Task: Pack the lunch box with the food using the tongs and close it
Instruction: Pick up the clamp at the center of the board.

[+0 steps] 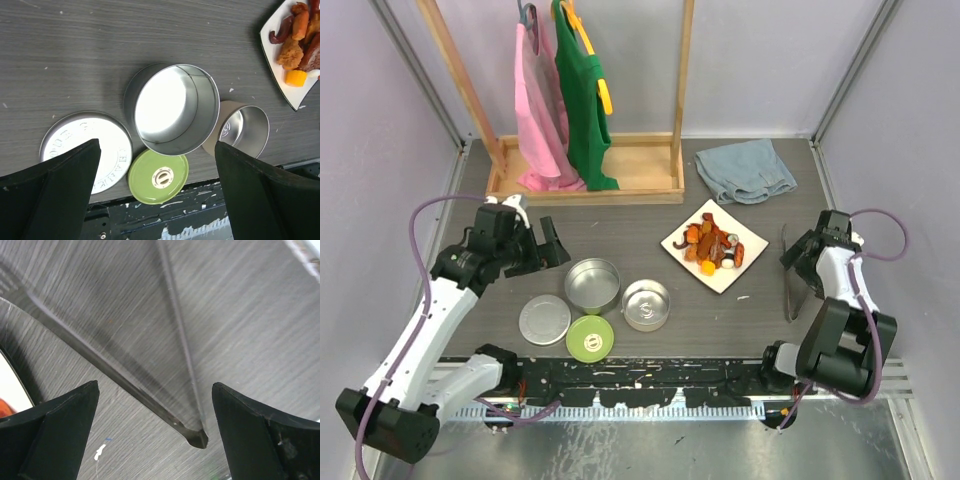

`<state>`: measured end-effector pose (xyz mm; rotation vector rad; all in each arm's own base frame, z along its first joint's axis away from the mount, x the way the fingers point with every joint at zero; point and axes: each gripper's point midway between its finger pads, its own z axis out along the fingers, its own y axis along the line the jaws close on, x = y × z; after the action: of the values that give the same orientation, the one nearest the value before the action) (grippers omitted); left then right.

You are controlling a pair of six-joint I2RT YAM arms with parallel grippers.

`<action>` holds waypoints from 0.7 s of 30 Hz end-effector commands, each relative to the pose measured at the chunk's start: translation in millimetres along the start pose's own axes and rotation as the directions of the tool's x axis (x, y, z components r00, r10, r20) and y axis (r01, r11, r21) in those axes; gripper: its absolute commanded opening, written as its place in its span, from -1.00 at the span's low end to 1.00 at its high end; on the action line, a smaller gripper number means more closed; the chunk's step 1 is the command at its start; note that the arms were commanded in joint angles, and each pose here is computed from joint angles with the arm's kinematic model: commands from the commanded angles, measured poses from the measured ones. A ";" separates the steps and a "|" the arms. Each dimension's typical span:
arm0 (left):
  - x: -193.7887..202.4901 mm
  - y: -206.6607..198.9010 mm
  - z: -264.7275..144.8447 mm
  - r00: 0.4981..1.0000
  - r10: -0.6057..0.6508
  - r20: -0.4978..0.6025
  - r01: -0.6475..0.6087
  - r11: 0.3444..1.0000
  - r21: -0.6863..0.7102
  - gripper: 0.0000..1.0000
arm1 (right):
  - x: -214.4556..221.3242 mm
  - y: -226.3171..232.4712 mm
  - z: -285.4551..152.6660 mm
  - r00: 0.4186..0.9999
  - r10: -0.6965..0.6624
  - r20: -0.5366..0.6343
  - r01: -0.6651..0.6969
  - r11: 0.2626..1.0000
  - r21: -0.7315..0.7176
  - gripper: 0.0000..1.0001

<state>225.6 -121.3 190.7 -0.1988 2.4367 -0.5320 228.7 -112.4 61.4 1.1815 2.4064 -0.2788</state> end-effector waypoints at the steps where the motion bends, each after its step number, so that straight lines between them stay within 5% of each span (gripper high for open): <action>1: 0.1 8.5 -21.3 0.998 0.057 0.031 -0.057 0.998 -0.004 0.96 | -18.1 36.0 4.1 0.997 -0.079 -0.003 0.077 0.984 -0.161 1.00; 7: 3.9 30.6 -26.2 0.992 0.099 0.073 -0.093 0.992 -0.087 0.96 | -21.5 39.0 18.6 0.978 -0.186 -0.094 0.173 0.976 -0.133 1.00; 15: 15.9 36.3 -18.4 0.993 0.103 0.053 -0.098 0.992 -0.083 0.96 | 8.5 81.7 2.5 0.957 -0.225 -0.181 0.136 0.903 -0.407 0.95; 21: 16.1 36.7 -17.6 0.993 0.105 0.062 -0.100 0.992 -0.079 0.96 | -18.2 56.3 -23.1 0.984 -0.159 -0.077 0.133 0.954 -0.270 0.93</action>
<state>196.2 -88.0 172.0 -0.1325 2.4406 -0.3838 276.7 -66.9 50.4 0.9096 2.6349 0.1801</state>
